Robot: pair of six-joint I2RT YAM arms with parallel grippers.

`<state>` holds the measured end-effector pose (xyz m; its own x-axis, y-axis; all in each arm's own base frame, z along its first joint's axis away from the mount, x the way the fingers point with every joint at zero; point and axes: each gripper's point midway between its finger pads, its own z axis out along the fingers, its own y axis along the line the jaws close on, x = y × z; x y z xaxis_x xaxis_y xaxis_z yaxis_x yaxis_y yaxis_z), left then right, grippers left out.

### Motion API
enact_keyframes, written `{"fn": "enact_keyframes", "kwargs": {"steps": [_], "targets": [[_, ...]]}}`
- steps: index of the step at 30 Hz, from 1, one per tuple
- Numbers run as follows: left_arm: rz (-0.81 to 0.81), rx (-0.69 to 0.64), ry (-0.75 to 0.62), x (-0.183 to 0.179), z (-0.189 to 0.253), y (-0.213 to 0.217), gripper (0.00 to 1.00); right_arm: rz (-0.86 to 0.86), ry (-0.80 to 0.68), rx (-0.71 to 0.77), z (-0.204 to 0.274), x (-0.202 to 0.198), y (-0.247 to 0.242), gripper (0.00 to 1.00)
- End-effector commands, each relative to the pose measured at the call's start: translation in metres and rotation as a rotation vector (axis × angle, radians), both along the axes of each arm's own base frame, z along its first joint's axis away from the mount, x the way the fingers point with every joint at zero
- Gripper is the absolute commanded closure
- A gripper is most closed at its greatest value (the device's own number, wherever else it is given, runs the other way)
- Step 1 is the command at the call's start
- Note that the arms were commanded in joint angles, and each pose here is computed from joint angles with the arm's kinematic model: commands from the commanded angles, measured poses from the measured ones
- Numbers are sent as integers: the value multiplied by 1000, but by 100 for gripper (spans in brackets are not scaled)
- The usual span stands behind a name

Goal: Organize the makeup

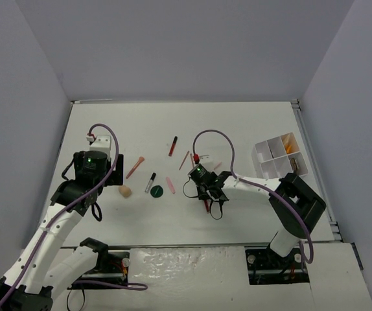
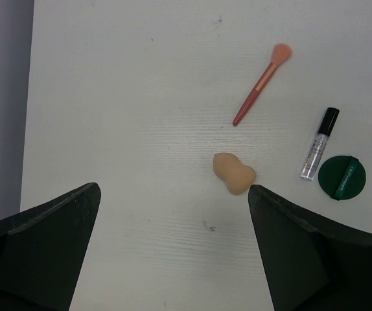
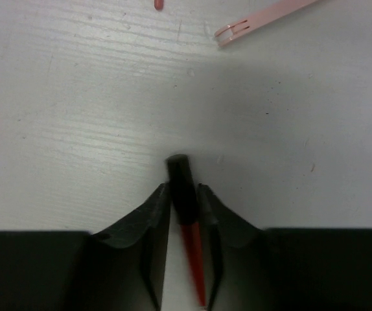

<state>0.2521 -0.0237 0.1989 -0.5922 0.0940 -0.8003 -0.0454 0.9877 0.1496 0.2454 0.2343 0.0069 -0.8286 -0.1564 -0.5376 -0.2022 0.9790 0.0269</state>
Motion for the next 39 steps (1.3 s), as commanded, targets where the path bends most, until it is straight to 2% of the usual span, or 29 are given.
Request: {"fn": "enact_keyframes", "kwargs": {"steps": [1, 6, 10, 14, 16, 18, 21, 26, 35, 39], "targets": [[29, -12, -52, 8, 12, 3, 3, -17, -44, -13, 9, 3, -2, 97], [31, -8, -42, 8, 9, 3, 3, -26, -156, 21, 46, 20, 0, 100], [37, -5, -46, 8, 10, 5, 3, -37, -314, 52, 105, 44, -7, 100], [38, -8, -55, 8, 12, 5, 3, -126, -544, 108, 181, 83, -51, 100], [37, -9, -55, 8, 12, 5, 3, -165, -612, 127, 202, 96, -75, 100], [38, -10, -54, 7, 12, 5, 3, -229, -752, 134, 239, 109, -117, 100], [42, -11, -60, 7, 12, 6, 3, -290, -890, 131, 264, 125, -162, 100], [35, -16, -57, 7, 12, 4, 3, -358, -1058, 84, 279, 144, -217, 100], [31, -25, -79, 6, 18, 4, 3, -402, -1057, -63, 246, 175, -283, 100], [25, -31, -80, 6, 18, 3, 3, -398, -1029, -82, 225, 184, -290, 100]]}}
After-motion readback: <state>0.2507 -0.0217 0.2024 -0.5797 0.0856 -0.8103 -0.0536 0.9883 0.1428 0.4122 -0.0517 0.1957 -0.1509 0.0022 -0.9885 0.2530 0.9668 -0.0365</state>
